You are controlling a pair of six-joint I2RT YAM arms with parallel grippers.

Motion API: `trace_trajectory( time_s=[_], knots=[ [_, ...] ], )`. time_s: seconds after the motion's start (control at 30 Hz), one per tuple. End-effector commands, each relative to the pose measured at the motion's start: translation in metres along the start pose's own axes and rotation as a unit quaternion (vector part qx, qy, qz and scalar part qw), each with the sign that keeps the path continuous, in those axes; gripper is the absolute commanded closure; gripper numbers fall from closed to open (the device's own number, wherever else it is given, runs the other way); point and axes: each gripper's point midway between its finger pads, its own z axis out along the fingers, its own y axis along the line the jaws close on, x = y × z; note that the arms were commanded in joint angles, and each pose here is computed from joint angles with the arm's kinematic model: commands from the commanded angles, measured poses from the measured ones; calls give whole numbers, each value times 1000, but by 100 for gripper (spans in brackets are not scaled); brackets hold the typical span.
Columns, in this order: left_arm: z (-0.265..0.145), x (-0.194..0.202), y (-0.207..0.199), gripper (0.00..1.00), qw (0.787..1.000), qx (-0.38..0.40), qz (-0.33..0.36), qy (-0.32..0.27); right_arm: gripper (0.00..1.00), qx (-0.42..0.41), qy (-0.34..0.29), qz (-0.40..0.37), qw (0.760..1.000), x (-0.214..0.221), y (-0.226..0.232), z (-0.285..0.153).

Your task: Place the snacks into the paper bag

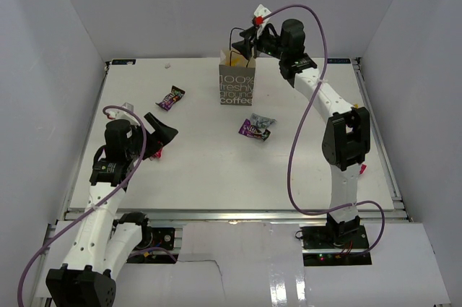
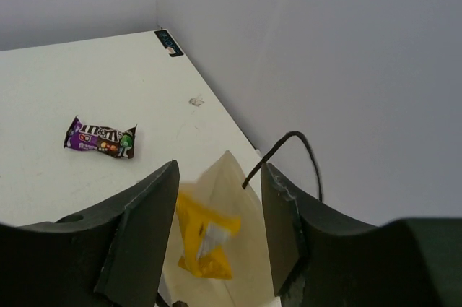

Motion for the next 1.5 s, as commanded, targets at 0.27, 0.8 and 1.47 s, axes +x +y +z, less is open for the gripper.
trace_trajectory(
  time_s=[0.27, 0.8, 1.47],
  knots=[
    [1, -3, 14, 2, 998, -46, -40, -13, 32, 3, -13, -22, 1000, -32, -12, -18],
    [76, 1, 145, 5, 907, -398, -133, 23, 3, -68, 182, 79, 978, 74, 33, -204],
    [102, 11, 172, 78, 895, -433, -60, 91, 5, -85, 222, 153, 959, 119, 78, -247]
  ],
)
